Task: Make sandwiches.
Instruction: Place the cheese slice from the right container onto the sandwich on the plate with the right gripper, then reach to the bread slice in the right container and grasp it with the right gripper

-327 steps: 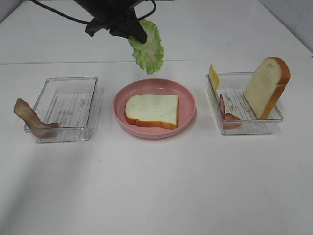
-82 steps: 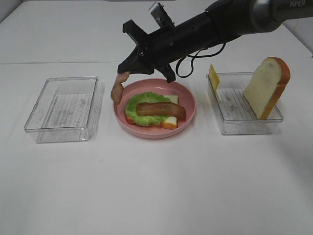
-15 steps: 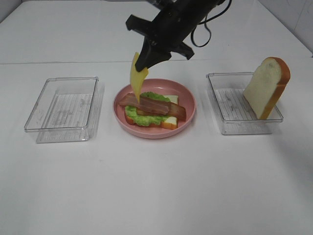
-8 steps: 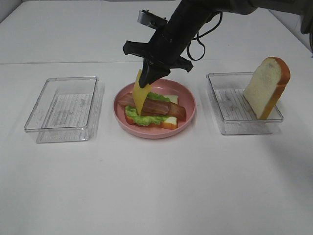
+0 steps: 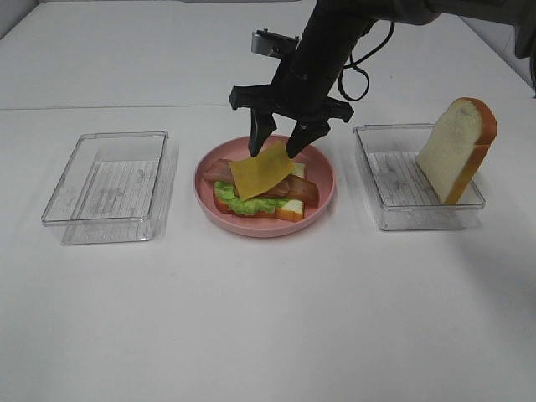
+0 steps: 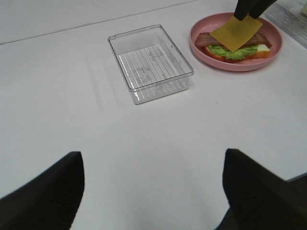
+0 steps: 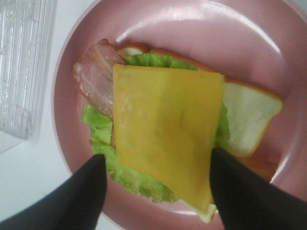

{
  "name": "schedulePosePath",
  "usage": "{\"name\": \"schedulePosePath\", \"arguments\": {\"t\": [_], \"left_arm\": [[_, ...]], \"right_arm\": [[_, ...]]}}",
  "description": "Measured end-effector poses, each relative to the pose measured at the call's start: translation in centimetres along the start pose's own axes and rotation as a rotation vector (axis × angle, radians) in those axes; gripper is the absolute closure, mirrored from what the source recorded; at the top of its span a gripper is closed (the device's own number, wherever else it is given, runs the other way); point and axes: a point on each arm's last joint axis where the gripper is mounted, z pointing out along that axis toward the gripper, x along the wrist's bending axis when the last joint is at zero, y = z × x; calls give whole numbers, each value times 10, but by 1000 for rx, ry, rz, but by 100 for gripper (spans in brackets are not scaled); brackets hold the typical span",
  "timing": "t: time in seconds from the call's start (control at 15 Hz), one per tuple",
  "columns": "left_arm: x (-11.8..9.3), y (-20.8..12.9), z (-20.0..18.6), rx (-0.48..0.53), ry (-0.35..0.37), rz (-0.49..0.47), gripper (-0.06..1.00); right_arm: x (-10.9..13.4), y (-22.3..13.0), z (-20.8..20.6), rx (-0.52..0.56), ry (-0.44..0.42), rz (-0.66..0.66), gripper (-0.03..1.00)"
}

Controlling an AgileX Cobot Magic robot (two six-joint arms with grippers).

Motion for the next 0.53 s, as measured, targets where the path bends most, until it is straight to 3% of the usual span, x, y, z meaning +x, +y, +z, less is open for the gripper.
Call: {"name": "schedulePosePath", "arguments": {"t": [0.13,0.4,0.47,0.53], "left_arm": [[0,0,0,0,0,0,19],[0,0,0,0,0,0,19],[0,0,0,0,0,0,19],[0,0,0,0,0,0,19]], "right_arm": [[-1,-1,-2,6,-18,-9,28],[-3,-4,-37,-21,-89,-47,26],[-8,-4,-51,-34,-102,-41,26],[-26,-5,-91,-92,-127,-9,26]]}}
